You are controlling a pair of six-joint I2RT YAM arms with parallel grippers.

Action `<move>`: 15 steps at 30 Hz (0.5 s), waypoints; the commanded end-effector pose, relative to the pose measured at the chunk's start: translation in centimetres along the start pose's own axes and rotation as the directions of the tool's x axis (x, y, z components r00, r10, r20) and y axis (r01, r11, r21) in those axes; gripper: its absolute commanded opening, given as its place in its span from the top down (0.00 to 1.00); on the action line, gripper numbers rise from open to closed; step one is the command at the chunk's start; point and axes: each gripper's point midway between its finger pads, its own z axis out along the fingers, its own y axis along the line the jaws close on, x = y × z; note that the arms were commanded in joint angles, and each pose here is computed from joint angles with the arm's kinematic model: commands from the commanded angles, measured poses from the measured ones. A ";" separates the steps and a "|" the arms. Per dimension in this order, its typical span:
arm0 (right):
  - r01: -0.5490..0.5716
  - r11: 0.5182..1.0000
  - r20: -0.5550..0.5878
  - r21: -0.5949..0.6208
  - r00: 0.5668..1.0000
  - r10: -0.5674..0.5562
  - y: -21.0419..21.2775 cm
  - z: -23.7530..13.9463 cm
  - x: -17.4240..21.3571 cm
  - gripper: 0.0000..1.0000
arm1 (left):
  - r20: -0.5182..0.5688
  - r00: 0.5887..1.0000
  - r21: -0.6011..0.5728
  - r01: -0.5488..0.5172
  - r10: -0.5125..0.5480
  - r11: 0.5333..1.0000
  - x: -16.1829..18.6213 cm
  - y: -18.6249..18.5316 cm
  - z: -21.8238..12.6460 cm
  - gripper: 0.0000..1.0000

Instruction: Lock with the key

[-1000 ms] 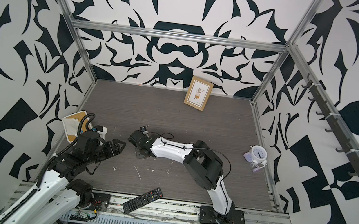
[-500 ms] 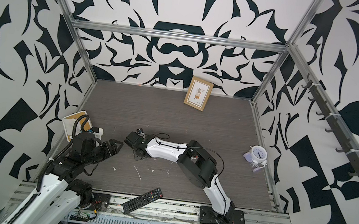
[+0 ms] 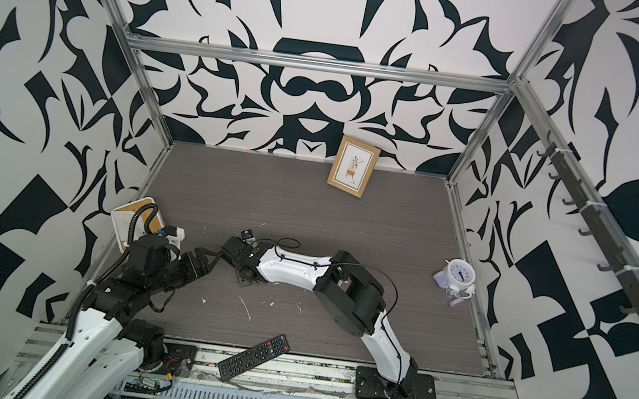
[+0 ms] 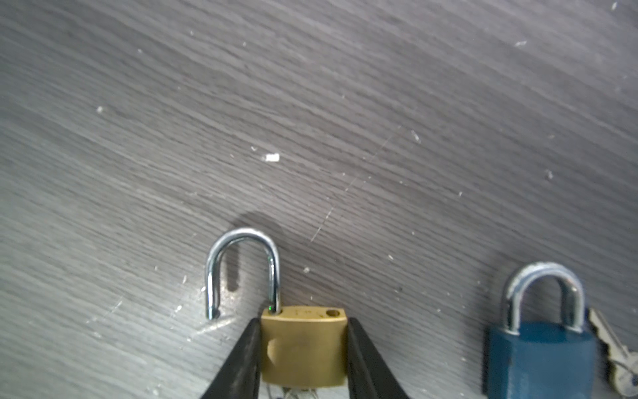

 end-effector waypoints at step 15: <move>0.129 0.991 0.047 -0.039 0.991 -0.127 -1.1 -2.5 0.2 1.00 | -0.087 0.996 0.081 -0.004 0.011 0.997 0.3 -1.7 1.9 0.22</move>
